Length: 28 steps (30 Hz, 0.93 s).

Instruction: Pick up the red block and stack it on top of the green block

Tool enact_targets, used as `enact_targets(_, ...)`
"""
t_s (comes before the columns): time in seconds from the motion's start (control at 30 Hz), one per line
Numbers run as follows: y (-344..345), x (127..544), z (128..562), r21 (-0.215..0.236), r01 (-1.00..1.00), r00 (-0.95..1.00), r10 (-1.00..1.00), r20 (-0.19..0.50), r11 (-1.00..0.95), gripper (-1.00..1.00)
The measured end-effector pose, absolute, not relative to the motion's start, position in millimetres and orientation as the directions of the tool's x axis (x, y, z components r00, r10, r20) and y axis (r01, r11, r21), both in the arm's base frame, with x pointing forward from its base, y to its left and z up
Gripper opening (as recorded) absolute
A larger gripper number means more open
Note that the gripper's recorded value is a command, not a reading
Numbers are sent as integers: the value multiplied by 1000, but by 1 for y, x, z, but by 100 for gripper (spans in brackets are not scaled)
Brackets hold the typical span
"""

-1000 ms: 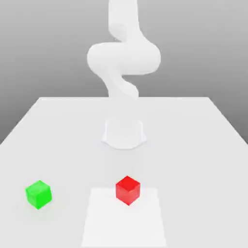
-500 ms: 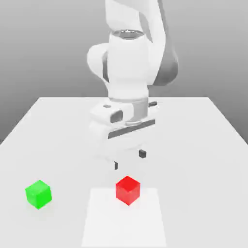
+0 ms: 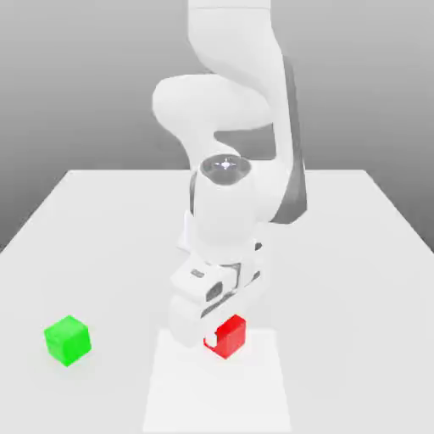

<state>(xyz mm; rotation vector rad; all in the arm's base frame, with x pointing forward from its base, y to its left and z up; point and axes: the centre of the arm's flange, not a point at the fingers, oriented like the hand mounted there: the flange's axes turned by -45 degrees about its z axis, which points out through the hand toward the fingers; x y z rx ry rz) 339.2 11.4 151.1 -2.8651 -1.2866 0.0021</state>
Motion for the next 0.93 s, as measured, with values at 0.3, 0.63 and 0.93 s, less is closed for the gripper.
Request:
enact_targets(0.3, -35, 352, 215, -4, 597, 802, 597, 1, -802, -100)
enact_targets(0.63, -250, 336, 219, -2, -197, 980, -197, 0, -980, -100)
enact_targets(0.93, -247, 339, 182, -1, -193, 981, -193, 0, -981, 100)
